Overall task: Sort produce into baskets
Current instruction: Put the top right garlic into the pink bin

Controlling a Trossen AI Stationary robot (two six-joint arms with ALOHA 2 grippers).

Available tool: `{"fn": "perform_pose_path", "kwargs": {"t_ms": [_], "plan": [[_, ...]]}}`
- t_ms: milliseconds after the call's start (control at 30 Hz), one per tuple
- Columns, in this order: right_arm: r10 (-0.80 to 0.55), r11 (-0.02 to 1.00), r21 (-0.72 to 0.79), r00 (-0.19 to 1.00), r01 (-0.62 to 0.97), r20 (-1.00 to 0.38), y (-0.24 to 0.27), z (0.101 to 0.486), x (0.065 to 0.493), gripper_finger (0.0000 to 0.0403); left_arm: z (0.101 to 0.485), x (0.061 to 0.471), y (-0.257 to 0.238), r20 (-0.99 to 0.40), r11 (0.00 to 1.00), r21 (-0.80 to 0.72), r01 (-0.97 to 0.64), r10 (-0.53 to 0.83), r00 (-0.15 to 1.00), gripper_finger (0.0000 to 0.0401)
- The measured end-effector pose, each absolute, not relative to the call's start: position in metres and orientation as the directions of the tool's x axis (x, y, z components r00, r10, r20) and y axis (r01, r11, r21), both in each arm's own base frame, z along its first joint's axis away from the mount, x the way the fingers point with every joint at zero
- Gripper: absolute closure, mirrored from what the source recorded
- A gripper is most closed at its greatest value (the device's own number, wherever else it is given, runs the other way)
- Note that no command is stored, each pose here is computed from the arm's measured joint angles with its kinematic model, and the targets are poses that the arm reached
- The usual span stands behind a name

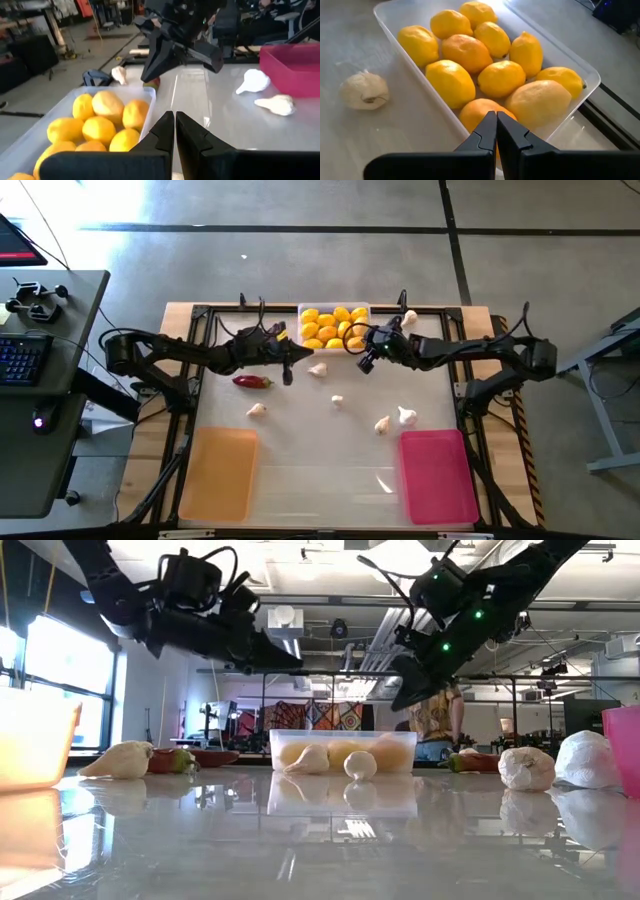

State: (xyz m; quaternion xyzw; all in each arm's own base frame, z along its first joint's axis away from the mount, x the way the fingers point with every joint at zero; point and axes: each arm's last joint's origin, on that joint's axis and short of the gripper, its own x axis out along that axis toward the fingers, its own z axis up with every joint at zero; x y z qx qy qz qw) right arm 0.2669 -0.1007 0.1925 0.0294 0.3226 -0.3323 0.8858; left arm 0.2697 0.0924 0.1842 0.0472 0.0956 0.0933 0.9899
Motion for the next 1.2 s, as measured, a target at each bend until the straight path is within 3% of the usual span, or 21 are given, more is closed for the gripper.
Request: {"fn": "perform_pose_path", "kwargs": {"t_ms": [433,667,933,1100,1200], "plan": [[-0.562,0.803,-0.223,0.577,0.553,-0.593,-0.1,0.193,0.267,0.0403,0.182,0.269,0.092,-0.202,0.969,0.188,-0.158,0.196,0.96,0.0396],[-0.539,0.822,-0.228,0.584,0.522,-0.608,-0.106,0.192,0.265,0.0403,0.179,0.268,0.095,-0.235,0.952,0.192,-0.24,0.282,0.93,0.0396],[-0.534,0.828,-0.237,0.585,0.508,-0.61,-0.119,0.192,0.26,0.0403,0.178,0.268,0.094,-0.234,0.961,0.198,-0.195,0.239,0.942,0.04],[-0.507,0.852,-0.174,0.696,0.494,-0.508,-0.125,0.174,0.247,0.0403,0.17,0.258,0.09,-0.188,0.958,0.198,-0.205,0.243,0.952,0.0401],[-0.517,0.838,-0.122,0.703,0.532,-0.488,-0.124,0.159,0.233,0.0403,0.163,0.25,0.087,-0.178,0.959,0.192,-0.209,0.243,0.953,0.0401]]}}
